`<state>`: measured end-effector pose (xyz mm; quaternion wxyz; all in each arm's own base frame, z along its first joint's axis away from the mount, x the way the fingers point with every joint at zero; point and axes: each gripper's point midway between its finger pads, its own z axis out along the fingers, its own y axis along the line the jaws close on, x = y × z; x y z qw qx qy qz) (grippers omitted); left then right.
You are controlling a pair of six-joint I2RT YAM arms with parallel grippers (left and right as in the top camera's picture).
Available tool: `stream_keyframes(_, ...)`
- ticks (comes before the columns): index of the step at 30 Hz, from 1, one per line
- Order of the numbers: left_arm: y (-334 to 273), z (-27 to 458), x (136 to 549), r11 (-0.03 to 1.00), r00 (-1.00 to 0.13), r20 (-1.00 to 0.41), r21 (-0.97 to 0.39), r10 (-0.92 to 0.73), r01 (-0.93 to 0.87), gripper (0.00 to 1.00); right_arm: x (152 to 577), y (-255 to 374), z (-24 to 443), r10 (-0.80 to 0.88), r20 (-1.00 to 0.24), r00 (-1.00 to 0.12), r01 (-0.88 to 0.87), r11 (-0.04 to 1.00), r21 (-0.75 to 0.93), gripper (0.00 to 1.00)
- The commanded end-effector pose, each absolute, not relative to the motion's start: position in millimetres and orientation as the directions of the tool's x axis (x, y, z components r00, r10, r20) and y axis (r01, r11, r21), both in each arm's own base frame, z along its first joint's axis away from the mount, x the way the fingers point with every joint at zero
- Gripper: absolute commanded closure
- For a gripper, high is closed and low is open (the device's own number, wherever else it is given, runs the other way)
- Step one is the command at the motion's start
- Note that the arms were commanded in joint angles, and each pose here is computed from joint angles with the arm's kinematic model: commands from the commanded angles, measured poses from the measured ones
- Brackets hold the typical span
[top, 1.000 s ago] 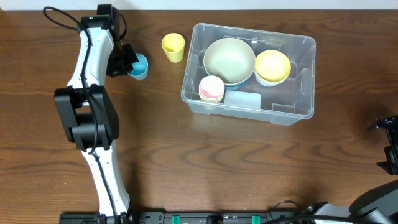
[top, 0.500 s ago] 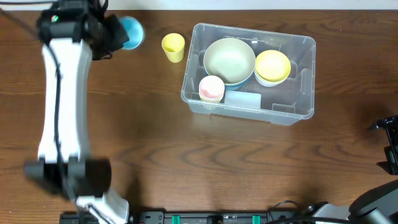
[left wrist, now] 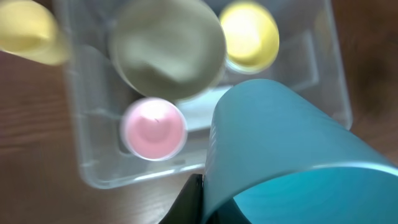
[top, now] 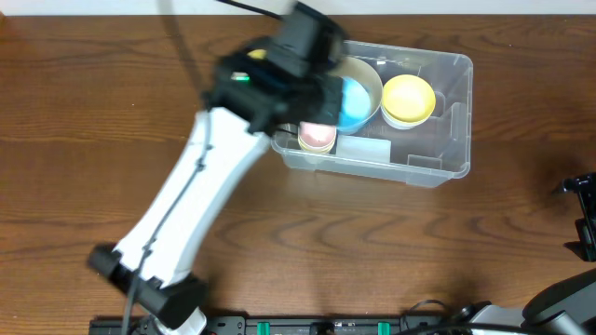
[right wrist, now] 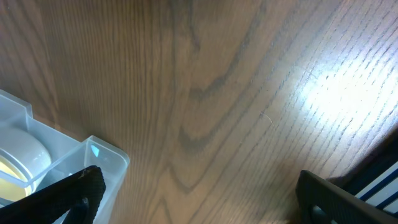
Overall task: Pack container
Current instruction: 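Grip the blue cup with the left gripper and lift it, then lower the blue cup into the bin beside the pink cup and release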
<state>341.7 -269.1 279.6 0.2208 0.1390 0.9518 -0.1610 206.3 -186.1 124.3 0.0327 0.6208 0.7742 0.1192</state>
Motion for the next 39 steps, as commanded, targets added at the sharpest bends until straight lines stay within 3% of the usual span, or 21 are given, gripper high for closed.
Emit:
stream_keyframes(1, -284, 254, 336, 0.908, -0.866, -0.422, -0.19, 0.267, 0.373, 0.94, 206, -187, 129, 0.974, 0.087, -0.211, 0.954, 0.185, 0.235, 0.01)
stream_keyframes(14, -306, 170, 365, 0.926, -0.898, -0.315, -0.118, 0.307, 0.358, 0.94, 206, -187, 129, 0.974, 0.087, -0.211, 0.954, 0.185, 0.235, 0.01)
stream_keyframes(39, -299, 115, 369, 0.94, -0.93, -0.193, -0.074, 0.313, 0.332, 0.94, 206, -186, 129, 0.974, 0.087, -0.211, 0.954, 0.185, 0.235, 0.01)
